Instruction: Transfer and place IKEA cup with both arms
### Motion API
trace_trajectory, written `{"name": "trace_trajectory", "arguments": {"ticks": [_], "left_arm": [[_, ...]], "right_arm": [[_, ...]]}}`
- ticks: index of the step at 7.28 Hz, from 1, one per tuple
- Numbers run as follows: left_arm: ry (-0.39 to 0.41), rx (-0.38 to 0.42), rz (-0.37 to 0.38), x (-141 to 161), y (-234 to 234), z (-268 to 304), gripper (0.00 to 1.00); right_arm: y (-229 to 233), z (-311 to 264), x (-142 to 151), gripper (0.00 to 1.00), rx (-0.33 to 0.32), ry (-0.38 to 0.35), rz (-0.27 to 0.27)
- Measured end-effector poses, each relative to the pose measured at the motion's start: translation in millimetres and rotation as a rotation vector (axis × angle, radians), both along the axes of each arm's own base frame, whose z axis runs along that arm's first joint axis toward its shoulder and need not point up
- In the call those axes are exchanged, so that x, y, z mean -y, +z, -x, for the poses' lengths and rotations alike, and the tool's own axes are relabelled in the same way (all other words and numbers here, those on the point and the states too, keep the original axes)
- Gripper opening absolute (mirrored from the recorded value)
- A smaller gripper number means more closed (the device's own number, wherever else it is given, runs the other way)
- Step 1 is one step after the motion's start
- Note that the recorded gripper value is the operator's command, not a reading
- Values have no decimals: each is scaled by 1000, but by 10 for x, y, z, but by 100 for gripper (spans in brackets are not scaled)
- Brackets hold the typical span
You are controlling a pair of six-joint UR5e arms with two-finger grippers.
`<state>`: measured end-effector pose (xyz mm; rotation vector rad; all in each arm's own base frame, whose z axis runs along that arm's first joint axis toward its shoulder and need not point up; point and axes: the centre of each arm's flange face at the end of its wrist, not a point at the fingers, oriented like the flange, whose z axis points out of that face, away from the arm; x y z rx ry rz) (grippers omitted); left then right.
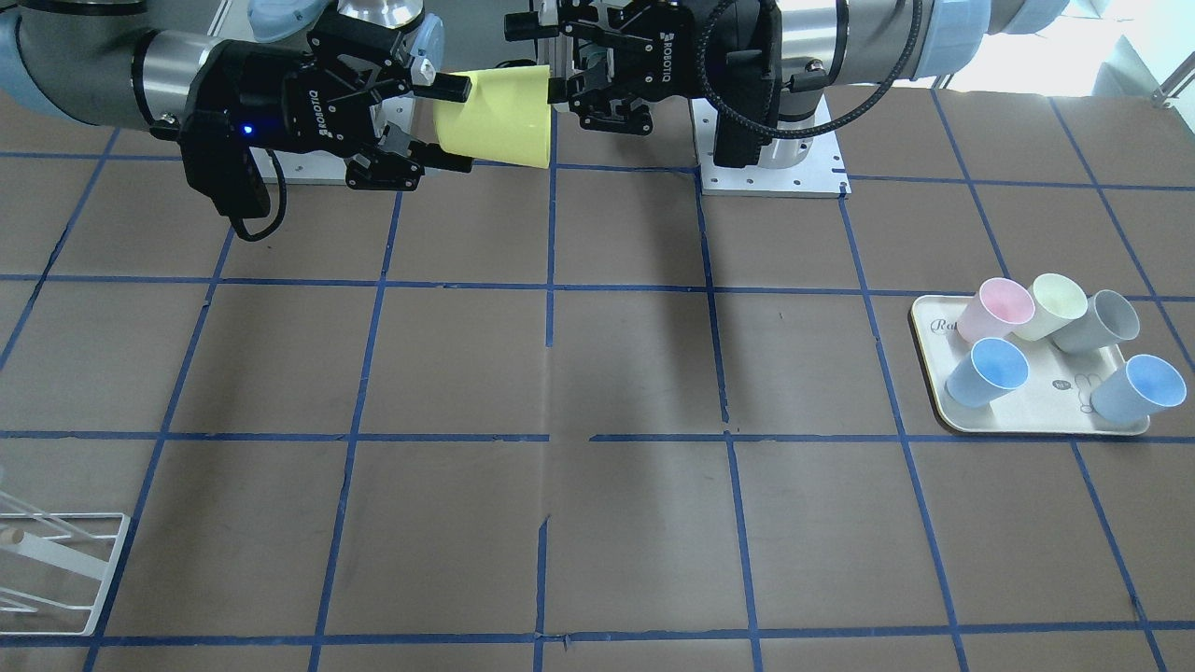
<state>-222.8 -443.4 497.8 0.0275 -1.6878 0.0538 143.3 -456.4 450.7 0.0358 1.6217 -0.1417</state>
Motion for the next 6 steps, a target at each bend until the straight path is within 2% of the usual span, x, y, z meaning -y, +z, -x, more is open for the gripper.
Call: {"name": "trace_trajectory", "arguments": {"ticks": [1,2,3,4,6], "left_arm": [[0,1,6,1,2,0,15],[0,2,11,3,3,0,11],[0,3,15,2,7,0,4],[1,3,17,1,11,0,0],[0,3,23,-12,35,1,0]], "right_arm": [[0,0,0,27,0,0,-1],[1,0,0,32,0,0,-1],[1,0,1,51,0,0,-1],[0,1,2,100,1,0,-4],[9,3,21,100,14,-16,-62]]}}
